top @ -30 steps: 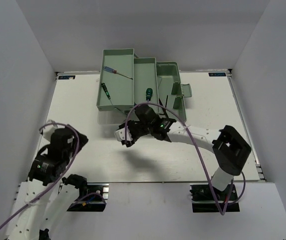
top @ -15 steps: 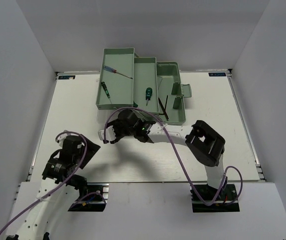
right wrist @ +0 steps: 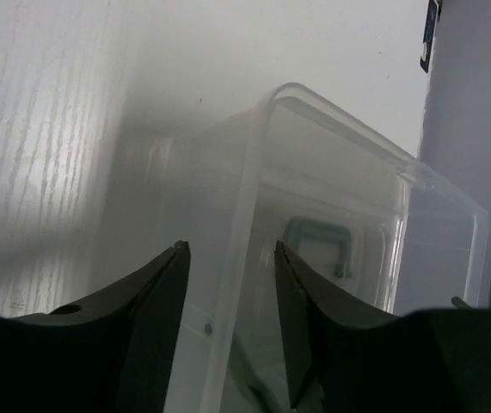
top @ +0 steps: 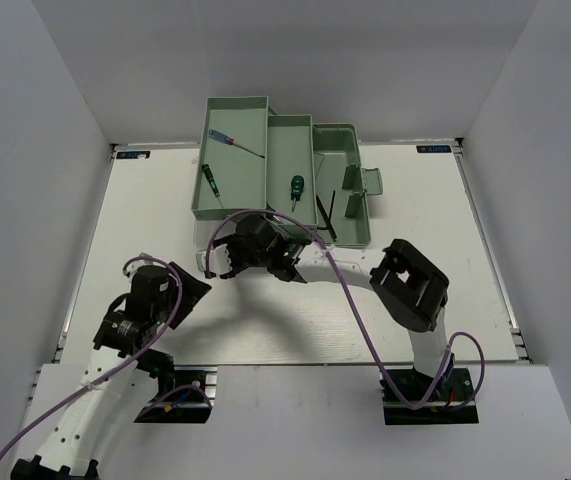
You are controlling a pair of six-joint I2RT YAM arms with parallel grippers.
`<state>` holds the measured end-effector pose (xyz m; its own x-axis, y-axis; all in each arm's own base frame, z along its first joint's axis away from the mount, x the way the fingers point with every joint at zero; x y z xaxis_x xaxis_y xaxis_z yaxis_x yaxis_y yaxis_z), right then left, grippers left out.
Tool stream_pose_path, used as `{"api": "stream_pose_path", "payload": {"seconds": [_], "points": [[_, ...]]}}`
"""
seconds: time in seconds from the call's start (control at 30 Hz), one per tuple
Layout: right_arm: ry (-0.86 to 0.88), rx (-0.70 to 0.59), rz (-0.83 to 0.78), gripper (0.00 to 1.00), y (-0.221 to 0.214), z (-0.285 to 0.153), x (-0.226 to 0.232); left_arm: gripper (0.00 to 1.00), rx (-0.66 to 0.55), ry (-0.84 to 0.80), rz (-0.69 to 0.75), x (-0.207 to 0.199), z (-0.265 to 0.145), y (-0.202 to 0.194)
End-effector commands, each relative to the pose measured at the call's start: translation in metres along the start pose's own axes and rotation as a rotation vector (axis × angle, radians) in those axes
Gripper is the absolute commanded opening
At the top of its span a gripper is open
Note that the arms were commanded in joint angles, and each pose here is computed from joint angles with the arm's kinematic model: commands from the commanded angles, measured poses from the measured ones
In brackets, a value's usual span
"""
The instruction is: Sort the tools into containers
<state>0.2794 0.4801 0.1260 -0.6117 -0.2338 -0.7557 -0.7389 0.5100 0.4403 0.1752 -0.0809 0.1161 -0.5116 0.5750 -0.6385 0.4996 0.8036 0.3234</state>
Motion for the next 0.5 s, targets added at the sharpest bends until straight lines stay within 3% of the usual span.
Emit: {"api": "stream_pose_path", "payload": {"seconds": [0.0,0.07,0.13,0.17,0.2,0.3,0.47], "points": [[-0.031,0.032,0.035,0.49,0.000,0.003,-0.024,0.83,0.001,-0.033,0.011,-0.008,0.007,0.001],[0.026,0.067,0.072,0.42,-0.011,0.009,-0.015,0.77,0.020,-0.043,0.011,-0.005,0.013,-0.004],[0.077,0.071,0.129,0.23,-0.015,0.010,-0.005,0.67,0.010,-0.089,0.010,-0.013,0.018,-0.003],[0.118,0.067,0.144,0.12,-0.013,0.007,0.002,0.49,0.038,-0.092,0.011,-0.010,0.023,-0.010],[0.106,0.061,0.160,0.00,-0.009,0.006,-0.004,0.40,0.045,-0.108,0.012,-0.011,0.026,-0.012],[0.076,0.044,0.227,0.00,-0.001,-0.007,-0.024,0.21,0.085,-0.122,0.007,-0.002,0.041,-0.023],[-0.047,-0.020,0.391,0.00,0.026,-0.061,-0.089,0.21,0.146,-0.195,-0.025,0.004,0.063,-0.042]]}}
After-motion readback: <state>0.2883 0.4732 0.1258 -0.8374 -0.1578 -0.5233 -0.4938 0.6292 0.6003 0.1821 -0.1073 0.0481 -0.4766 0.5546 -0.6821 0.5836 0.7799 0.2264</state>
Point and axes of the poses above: each gripper's point midway between its finger pads, its own z axis out along the fingers, its own x axis along the line the jaws close on, y = z × x, the point moved 1 cm from there along -z, back along the fingers, and after that the axes turned 6 degrees about -z, right-handed, at the moved point
